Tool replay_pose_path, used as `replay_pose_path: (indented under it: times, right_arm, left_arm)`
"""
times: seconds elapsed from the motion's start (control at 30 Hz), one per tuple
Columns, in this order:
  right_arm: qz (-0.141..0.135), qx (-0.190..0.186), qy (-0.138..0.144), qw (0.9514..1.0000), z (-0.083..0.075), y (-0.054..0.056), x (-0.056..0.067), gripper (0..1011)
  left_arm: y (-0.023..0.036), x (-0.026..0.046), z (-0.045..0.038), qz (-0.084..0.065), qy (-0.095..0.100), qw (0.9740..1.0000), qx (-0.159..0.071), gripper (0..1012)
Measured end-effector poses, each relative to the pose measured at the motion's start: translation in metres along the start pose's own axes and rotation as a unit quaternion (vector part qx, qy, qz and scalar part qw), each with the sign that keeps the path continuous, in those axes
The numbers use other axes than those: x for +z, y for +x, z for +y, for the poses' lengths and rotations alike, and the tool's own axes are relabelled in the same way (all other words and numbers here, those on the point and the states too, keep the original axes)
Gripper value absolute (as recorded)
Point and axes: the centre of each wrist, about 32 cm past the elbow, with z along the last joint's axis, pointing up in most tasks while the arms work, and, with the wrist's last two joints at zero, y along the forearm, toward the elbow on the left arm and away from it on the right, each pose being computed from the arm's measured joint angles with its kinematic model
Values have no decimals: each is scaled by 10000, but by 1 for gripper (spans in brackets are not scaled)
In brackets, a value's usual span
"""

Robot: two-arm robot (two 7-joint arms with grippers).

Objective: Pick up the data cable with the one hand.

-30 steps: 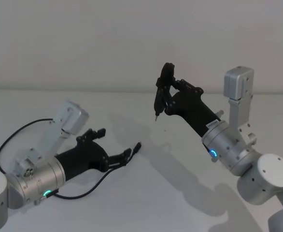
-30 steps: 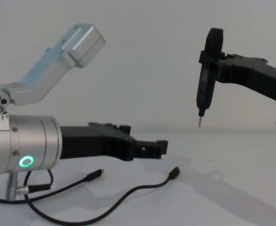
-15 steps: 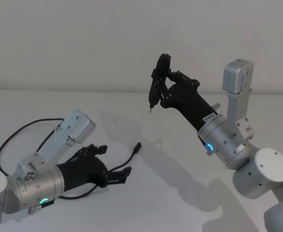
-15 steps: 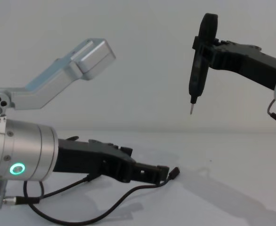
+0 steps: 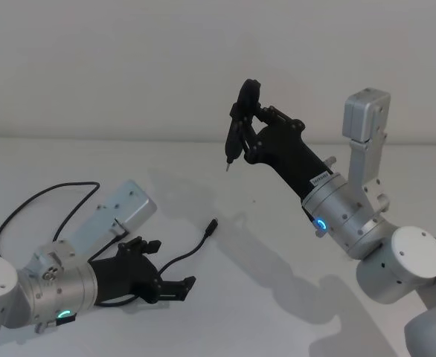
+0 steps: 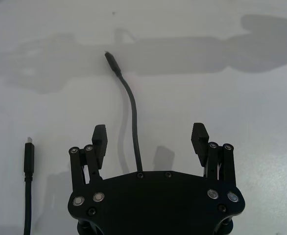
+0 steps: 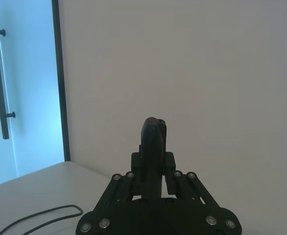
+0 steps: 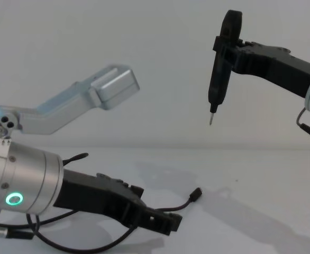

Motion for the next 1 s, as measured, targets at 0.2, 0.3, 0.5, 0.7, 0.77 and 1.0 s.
replay_pose_path:
  times: [0.2,0.3,0.5,0.7,0.77,1.0]
  right_arm:
    - [22,12,12,10000,-4,-3,-2,275]
    - [34,18,20,10000,-10,-7,-3,274]
    - [55,36,43,10000,-27,-12,-4,275]
    - [77,44,34,10000,-53,-13,-14,275]
    - [86,43,27,10000,-60,-13,-20,275]
    - [123,31,-66,9999,-74,8,-92,275]
  left_arm:
    - [18,-9,-23,-42,140,9999,16,1001]
    - [23,-14,-32,-54,182,9998,41,1002]
    - [29,-18,-43,-71,230,9997,81,1001]
    - [35,-23,-51,-80,270,9995,116,963]
    - [36,-23,-53,-83,278,9995,123,908]
    - [39,-26,-58,-88,298,9994,142,717]
